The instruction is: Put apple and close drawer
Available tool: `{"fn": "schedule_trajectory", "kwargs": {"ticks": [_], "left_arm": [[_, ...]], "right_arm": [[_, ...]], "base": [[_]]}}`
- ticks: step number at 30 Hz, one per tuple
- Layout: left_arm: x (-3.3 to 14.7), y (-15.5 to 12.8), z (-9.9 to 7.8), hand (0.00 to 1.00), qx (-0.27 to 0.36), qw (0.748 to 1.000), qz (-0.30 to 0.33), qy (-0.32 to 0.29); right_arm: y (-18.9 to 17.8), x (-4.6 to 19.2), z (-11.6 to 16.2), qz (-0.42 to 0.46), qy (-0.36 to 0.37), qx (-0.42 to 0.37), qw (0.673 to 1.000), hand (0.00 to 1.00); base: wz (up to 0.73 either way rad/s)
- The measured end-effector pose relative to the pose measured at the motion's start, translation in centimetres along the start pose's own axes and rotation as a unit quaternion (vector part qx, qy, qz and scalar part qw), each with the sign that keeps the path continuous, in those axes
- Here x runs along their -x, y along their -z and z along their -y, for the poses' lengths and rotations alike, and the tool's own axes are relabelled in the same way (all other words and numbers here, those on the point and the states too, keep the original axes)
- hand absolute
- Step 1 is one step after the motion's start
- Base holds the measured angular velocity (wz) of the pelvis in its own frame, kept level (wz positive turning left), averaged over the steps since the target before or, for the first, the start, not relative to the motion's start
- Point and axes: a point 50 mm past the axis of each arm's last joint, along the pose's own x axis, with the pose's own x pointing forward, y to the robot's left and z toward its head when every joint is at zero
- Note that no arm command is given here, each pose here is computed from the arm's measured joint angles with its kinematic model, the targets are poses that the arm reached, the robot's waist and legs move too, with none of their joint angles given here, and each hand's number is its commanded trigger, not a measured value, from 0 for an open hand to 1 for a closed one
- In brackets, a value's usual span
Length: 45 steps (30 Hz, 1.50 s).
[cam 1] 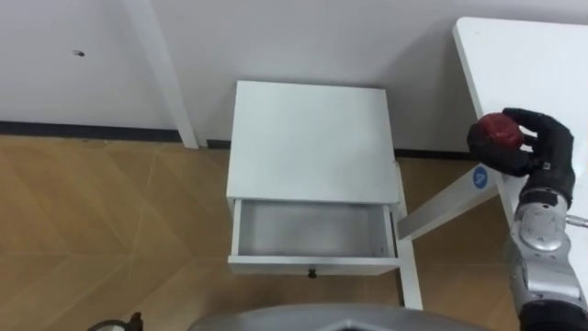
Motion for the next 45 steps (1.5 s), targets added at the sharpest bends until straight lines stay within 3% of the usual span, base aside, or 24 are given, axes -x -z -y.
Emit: {"fn": "schedule_trajectory", "kwargs": {"ticks": [11,30,41,42,43,45], "left_arm": [[-0.1,-0.1,0.1,0.00,-0.002,1.000,0.000,0.007],[-0.1,-0.8,0.3,0.00,-0.013,1.000,0.011,0.010],[-0.2,-1.4,0.3,0.00,-0.029,0.999,0.020,0.010],[-0.2,-1.4,0.3,0.00,-0.029,0.999,0.020,0.010],[-0.2,-1.4,0.3,0.00,-0.029,0.999,0.019,0.010],[-0.2,-1.4,0.3,0.00,-0.030,0.999,0.019,0.010]], "right_arm": [[-3.5,1.3,-4.8,0.093,-0.156,0.066,0.981,1.00],[-0.7,4.0,-8.7,0.045,-0.306,0.118,0.944,1.00],[0.3,4.5,-9.3,0.023,-0.342,0.164,0.925,1.00],[0.3,4.6,-9.3,0.022,-0.347,0.165,0.923,0.93],[0.3,4.7,-9.4,0.022,-0.350,0.165,0.922,0.02],[0.4,4.9,-9.7,0.019,-0.360,0.168,0.917,0.00]], "base": [[0.00],[0.01],[0.00],[0.00],[0.00],[0.00]]}}
